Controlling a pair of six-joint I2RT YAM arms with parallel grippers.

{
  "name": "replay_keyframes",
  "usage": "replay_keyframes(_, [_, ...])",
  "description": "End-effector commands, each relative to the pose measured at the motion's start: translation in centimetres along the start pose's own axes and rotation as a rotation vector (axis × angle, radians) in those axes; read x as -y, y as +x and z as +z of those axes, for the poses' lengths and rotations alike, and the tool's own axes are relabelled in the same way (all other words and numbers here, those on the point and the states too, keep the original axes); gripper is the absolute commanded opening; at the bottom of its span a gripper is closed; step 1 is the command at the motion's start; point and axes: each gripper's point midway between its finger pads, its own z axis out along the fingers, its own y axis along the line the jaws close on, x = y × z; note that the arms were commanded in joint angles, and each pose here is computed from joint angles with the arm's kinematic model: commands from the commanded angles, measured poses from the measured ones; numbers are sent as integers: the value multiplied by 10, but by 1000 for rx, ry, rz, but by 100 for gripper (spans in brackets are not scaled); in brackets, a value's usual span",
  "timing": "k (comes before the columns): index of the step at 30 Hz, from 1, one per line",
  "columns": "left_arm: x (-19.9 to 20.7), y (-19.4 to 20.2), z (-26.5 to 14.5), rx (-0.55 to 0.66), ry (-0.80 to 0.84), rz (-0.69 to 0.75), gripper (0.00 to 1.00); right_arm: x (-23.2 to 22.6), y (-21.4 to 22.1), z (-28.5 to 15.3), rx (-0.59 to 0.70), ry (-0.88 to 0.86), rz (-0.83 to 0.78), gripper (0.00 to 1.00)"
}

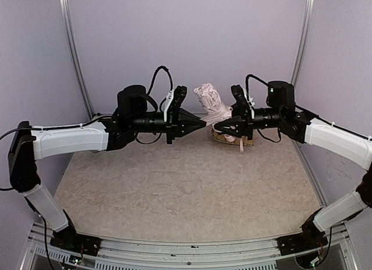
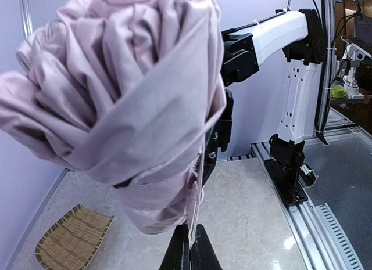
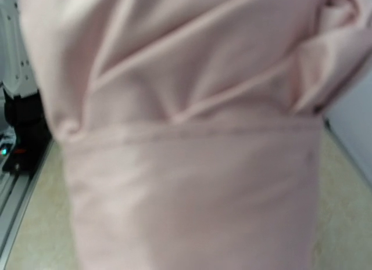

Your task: Put away the umbrella

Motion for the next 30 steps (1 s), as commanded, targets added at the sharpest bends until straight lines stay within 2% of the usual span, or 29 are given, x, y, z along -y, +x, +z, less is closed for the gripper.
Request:
replay_keyframes(1, [-8, 34, -11, -85, -33, -86, 0, -15, -43, -10, 62, -50, -133, 0])
replay_keyframes(12, [-32, 36, -13, -79, -105, -92, 0, -54, -34, 11, 50, -194, -156, 0])
replay_keyframes(21, [-42, 6, -26, 41, -188, -24, 0, -71, -6, 41, 3, -284, -87, 0])
replay_keyframes(30, [-24, -26, -27, 162, -184, 27, 0, -72, 14, 60, -21, -306, -36, 0])
